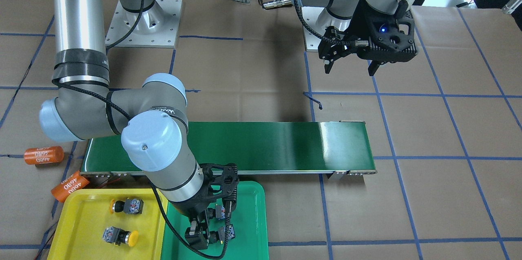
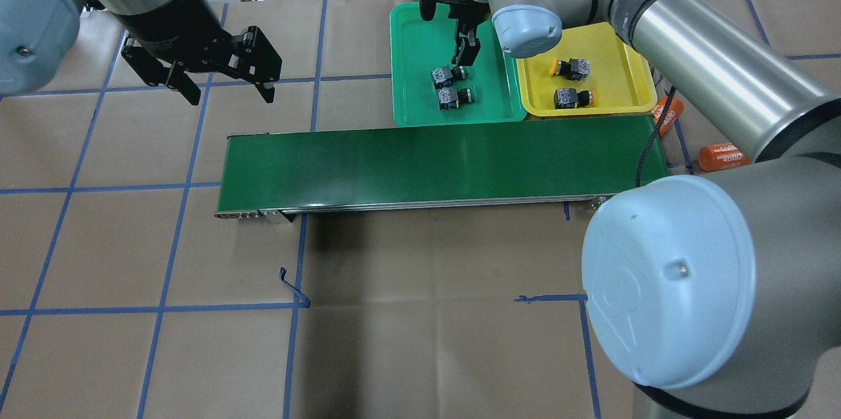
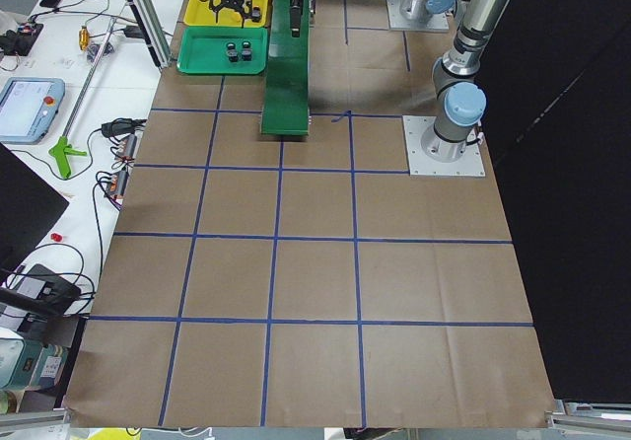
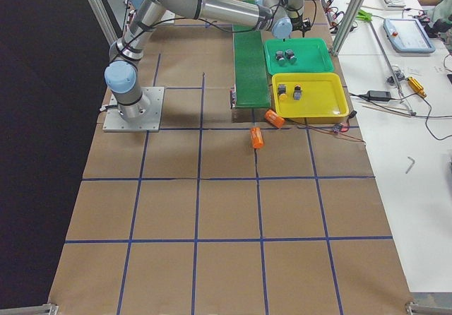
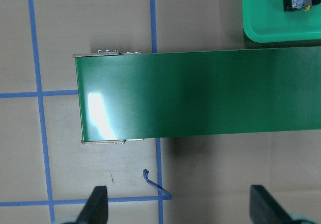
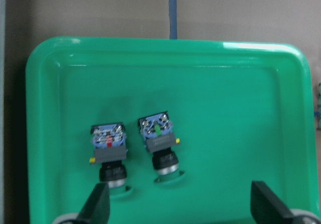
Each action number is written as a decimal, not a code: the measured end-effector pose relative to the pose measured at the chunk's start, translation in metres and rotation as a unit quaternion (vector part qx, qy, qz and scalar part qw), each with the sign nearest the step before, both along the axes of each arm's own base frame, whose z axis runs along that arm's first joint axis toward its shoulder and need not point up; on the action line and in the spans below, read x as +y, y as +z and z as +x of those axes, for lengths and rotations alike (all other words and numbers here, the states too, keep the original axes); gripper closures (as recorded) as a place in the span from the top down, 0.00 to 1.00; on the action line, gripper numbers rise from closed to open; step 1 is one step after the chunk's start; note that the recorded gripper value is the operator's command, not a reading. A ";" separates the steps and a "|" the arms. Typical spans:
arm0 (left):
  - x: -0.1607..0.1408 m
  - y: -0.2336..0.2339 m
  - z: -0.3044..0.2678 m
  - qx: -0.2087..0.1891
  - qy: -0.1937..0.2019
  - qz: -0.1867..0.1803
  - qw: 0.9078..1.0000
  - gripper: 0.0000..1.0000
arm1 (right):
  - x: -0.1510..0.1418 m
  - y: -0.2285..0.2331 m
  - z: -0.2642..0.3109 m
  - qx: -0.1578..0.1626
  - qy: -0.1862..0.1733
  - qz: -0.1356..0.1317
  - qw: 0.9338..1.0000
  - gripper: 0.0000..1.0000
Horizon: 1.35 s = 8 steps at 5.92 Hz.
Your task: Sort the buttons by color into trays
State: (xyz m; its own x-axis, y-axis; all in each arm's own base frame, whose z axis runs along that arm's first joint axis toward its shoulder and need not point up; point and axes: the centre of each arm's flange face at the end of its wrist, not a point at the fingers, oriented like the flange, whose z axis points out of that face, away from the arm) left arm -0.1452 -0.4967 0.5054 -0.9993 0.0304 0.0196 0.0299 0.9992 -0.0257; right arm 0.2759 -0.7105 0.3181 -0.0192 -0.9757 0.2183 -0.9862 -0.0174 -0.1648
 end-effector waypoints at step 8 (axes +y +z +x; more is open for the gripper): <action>-0.001 0.001 0.000 0.000 -0.001 -0.005 1.000 0.99 | 0.184 0.216 -0.117 0.039 -0.544 0.193 0.815 1.00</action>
